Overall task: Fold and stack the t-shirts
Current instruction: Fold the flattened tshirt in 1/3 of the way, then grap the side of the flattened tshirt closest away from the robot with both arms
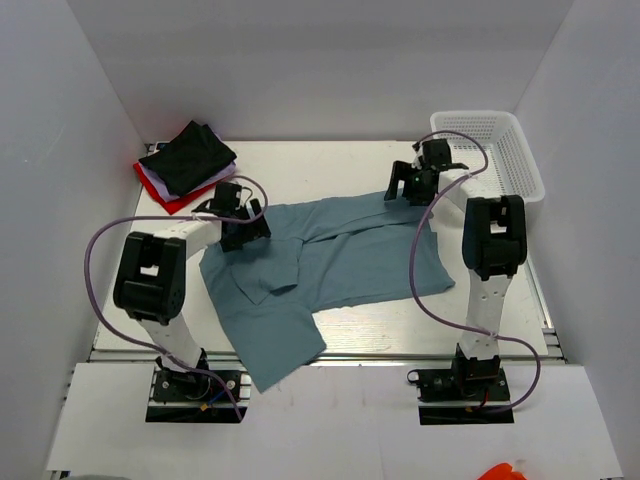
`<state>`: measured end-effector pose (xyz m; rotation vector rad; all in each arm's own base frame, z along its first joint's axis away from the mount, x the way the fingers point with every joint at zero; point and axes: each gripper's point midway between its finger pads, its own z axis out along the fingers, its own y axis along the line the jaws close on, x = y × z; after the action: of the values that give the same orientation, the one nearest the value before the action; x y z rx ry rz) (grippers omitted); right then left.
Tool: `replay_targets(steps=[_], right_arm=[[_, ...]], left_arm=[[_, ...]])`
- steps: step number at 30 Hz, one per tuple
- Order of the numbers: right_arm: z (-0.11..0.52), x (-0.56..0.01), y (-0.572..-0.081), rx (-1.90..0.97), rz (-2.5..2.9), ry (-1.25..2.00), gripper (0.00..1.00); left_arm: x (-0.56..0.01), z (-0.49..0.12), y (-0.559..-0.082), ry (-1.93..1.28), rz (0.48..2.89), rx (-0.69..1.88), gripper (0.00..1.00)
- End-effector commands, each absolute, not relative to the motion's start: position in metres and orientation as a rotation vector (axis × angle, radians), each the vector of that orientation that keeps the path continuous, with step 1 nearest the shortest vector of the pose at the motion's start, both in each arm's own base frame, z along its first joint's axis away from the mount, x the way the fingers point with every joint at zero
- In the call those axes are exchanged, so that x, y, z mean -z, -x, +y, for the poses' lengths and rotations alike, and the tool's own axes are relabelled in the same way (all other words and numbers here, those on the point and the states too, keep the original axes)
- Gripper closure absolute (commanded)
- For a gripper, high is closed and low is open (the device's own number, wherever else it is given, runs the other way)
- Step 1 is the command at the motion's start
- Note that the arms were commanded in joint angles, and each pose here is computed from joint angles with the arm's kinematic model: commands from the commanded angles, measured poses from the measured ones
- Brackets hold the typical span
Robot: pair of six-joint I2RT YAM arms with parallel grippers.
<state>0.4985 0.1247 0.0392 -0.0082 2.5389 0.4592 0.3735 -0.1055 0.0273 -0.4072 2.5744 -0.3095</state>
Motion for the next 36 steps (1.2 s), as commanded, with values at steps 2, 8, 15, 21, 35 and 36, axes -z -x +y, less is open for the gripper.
replay_targets(steps=[2,8,15,21,35,36], right_arm=[[0.11,-0.025,-0.505,-0.517,2.583,-0.131,0.1],[0.094,-0.023,-0.517,-0.548,2.562,-0.162,0.1],[0.112,-0.074,-0.527,-0.547,2.419,0.092,0.1],[0.13,-0.146,-0.519,-0.487,2.228,0.311,0.1],[0.148,-0.179,-0.396,-0.587,2.12,0.139,0.1],[0.144,-0.17,-0.389,-0.58,2.143,0.108,0.1]], left_arm=[[-0.015,-0.114,-0.412,0.271,2.56,0.362,0.0],[-0.001,-0.116,-0.459,0.131,2.589,0.295,0.0],[-0.056,-0.137,-0.493,-0.054,2.432,0.382,0.0],[-0.127,-0.123,-0.486,-0.042,2.359,0.333,0.0],[-0.116,-0.082,-0.26,0.459,2.52,0.333,0.0],[-0.11,-0.083,-0.249,0.488,2.544,0.352,0.0]])
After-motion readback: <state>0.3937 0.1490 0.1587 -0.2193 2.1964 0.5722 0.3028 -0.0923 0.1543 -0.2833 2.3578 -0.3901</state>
